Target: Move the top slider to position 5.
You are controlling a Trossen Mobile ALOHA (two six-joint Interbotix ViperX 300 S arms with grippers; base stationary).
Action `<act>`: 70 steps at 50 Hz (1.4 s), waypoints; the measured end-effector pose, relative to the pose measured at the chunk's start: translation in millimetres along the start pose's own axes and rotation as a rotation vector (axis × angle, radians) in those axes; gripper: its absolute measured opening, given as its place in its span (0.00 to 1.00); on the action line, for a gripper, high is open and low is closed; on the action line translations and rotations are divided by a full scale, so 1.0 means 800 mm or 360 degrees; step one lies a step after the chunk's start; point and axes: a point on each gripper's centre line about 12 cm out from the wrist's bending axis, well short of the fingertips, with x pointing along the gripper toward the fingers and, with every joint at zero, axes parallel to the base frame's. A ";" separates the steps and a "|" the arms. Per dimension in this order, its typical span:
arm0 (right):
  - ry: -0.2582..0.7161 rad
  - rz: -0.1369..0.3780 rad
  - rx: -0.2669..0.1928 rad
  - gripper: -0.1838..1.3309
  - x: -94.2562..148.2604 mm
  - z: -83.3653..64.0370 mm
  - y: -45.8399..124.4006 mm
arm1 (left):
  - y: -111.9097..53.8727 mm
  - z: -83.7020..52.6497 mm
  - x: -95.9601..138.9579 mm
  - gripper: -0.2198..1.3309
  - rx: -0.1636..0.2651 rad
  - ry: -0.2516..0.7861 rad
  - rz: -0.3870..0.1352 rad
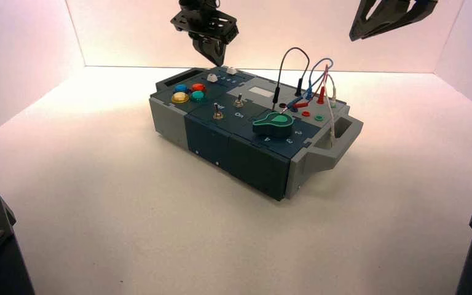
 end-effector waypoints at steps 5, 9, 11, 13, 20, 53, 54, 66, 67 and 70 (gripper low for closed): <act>0.0010 0.0002 -0.0001 0.48 0.002 -0.001 0.000 | 0.000 -0.002 0.004 0.04 -0.0006 0.0011 -0.0005; 0.0008 0.0000 -0.0003 0.48 0.002 0.000 0.000 | -0.001 -0.003 0.006 0.04 -0.0012 0.0014 -0.0010; 0.0008 0.0000 -0.0003 0.48 0.002 0.000 0.000 | -0.001 -0.003 0.006 0.04 -0.0014 0.0015 -0.0012; 0.0008 0.0000 -0.0006 0.48 0.002 0.000 0.000 | -0.001 -0.003 0.006 0.04 -0.0016 0.0015 -0.0014; 0.0010 0.0000 -0.0003 0.48 0.002 -0.001 0.000 | -0.003 -0.003 0.006 0.04 -0.0014 0.0019 -0.0019; 0.0008 -0.0003 -0.0010 0.48 0.002 0.000 0.000 | -0.040 0.005 0.011 0.04 0.0062 0.0125 -0.0122; 0.0008 -0.0004 -0.0012 0.49 0.002 0.000 0.000 | -0.041 0.005 0.011 0.04 0.0062 0.0129 -0.0124; 0.0008 -0.0004 -0.0009 0.48 0.002 0.000 0.000 | -0.047 0.003 0.011 0.04 0.0072 0.0155 -0.0143; 0.0008 -0.0004 -0.0012 0.48 0.002 0.000 0.000 | -0.047 0.004 0.011 0.04 0.0071 0.0153 -0.0145; 0.0006 -0.0004 -0.0012 0.48 0.002 0.000 0.000 | -0.049 0.004 0.011 0.04 0.0075 0.0155 -0.0148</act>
